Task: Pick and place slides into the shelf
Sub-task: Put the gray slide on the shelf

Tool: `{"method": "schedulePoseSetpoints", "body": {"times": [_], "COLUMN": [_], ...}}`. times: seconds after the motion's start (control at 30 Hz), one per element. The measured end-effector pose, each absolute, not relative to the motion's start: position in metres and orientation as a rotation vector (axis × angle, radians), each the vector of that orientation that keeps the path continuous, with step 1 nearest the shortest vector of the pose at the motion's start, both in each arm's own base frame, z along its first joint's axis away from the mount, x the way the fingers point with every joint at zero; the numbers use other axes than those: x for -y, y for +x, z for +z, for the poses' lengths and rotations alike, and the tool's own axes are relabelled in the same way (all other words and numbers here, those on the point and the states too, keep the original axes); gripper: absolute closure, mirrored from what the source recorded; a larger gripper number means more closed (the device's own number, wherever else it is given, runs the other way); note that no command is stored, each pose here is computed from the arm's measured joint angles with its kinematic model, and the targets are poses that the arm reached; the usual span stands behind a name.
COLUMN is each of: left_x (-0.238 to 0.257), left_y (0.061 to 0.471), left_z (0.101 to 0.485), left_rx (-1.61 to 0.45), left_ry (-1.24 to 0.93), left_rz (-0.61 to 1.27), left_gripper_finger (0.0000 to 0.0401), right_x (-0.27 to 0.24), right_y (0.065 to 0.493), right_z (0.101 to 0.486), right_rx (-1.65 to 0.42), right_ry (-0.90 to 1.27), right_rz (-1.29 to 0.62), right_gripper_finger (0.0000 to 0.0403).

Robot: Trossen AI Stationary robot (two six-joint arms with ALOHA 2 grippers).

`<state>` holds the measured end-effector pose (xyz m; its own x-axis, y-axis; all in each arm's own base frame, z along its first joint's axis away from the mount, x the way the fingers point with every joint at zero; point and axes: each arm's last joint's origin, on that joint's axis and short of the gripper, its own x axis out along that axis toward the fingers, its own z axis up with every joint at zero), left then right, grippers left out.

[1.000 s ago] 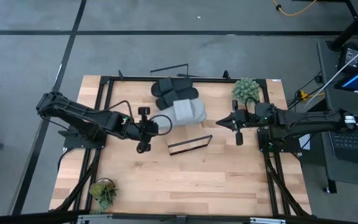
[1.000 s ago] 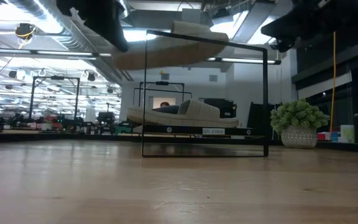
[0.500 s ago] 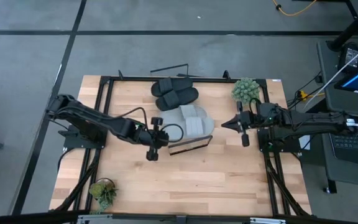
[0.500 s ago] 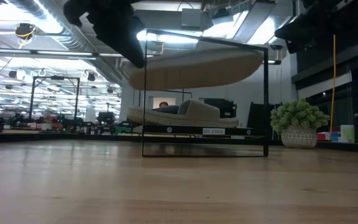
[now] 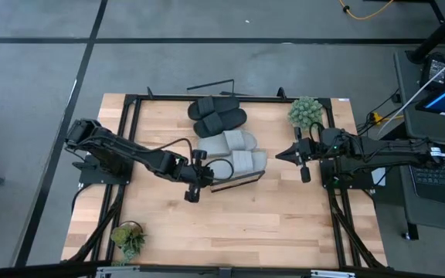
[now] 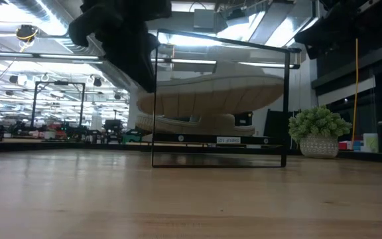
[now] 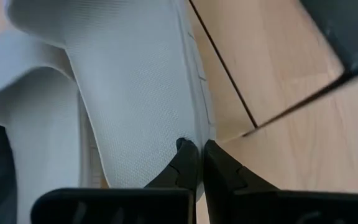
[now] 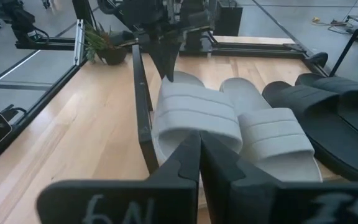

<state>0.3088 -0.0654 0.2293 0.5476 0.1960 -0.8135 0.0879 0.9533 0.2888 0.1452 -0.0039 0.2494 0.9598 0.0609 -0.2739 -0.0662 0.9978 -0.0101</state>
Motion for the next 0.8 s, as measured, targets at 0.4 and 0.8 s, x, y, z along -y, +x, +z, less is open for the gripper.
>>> {"method": "schedulePoseSetpoints", "body": {"times": [0.4,0.8], "left_x": [0.067,0.06], "left_y": [0.311,0.315], "left_z": [0.224,0.209], "left_rx": [-1.011,-1.088], "left_ry": [0.258,0.286], "left_rz": [0.07,0.102], "left_gripper_finger": [0.04,0.04], "right_x": [0.004,0.004], "right_y": [0.145,0.145], "right_z": [0.249,0.248], "right_rx": [-0.283,-0.295], "right_ry": [-0.009,-0.003], "right_rz": [0.064,0.063], "right_gripper_finger": [0.0392,0.0392]}}
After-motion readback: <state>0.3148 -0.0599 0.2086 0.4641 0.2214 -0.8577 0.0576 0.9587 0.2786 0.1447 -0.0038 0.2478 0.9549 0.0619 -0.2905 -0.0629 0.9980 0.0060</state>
